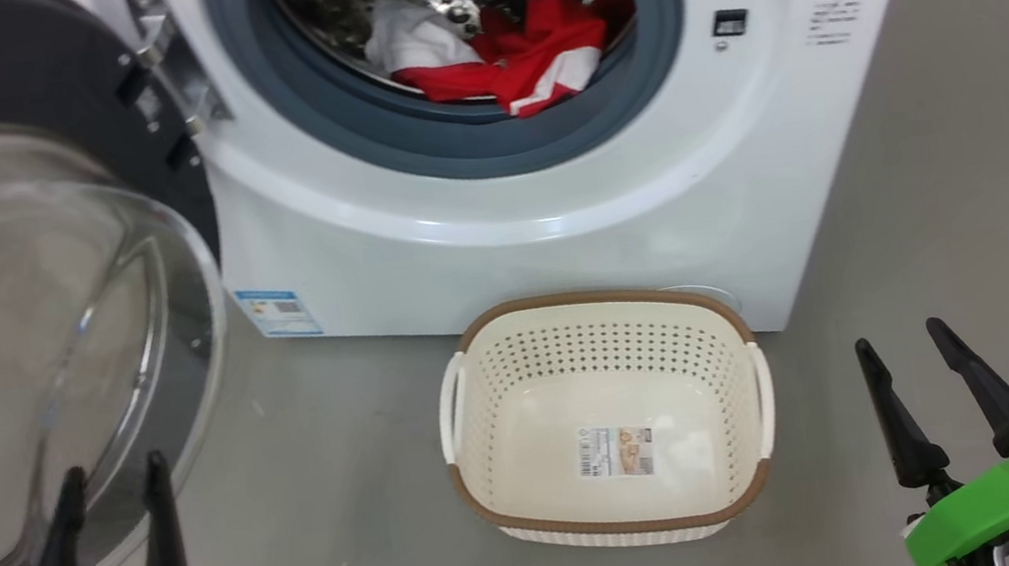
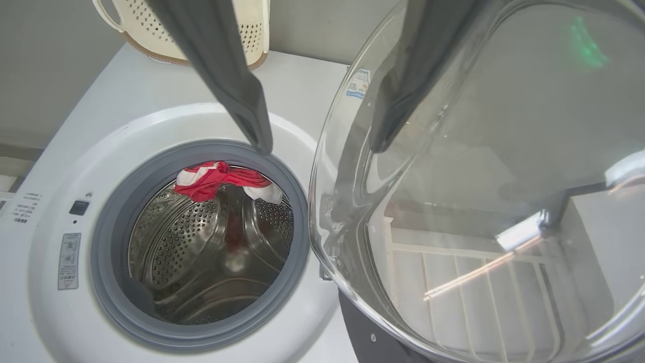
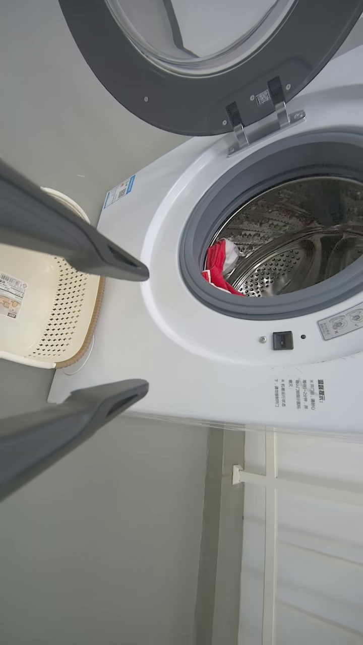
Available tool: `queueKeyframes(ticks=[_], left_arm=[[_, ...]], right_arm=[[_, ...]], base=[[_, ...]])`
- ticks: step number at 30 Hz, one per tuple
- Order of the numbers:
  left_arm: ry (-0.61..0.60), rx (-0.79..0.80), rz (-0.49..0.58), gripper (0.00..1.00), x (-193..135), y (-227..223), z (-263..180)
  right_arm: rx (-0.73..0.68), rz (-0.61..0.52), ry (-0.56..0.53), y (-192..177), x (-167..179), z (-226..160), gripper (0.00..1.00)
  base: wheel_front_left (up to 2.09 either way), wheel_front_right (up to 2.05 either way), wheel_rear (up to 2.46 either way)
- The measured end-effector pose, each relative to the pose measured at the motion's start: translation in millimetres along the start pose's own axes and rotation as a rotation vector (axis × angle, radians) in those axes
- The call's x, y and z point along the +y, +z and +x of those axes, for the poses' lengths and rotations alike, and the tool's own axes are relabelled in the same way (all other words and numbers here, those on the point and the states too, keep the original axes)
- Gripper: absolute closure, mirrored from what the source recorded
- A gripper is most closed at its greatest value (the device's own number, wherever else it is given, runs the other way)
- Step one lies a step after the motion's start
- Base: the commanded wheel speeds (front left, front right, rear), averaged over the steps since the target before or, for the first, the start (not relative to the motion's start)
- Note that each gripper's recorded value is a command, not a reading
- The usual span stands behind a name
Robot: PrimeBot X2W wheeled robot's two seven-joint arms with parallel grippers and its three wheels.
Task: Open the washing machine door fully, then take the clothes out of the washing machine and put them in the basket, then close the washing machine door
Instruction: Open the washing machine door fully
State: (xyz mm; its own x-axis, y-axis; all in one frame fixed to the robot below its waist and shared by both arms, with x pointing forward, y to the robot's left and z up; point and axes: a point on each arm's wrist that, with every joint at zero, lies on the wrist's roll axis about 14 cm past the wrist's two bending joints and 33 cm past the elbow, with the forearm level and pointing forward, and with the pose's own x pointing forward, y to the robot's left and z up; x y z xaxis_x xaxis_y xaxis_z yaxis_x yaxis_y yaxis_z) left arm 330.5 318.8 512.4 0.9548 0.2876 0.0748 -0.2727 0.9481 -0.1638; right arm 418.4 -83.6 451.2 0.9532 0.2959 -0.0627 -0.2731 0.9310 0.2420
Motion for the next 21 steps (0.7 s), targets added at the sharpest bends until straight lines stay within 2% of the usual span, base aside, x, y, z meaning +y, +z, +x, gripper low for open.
queueKeyframes(ticks=[13,21], left_arm=[[-0.220,0.066,-0.039,0.00,-73,-25,10],[-0.307,0.106,-0.058,0.00,-103,-39,9]], right_arm=[[-0.037,0.005,-0.149,12,-47,-31,0.00],[-0.067,0.007,-0.224,21,-68,-51,0.00]], base=[[0.00,0.00,0.00],[0.00,0.00,0.00]])
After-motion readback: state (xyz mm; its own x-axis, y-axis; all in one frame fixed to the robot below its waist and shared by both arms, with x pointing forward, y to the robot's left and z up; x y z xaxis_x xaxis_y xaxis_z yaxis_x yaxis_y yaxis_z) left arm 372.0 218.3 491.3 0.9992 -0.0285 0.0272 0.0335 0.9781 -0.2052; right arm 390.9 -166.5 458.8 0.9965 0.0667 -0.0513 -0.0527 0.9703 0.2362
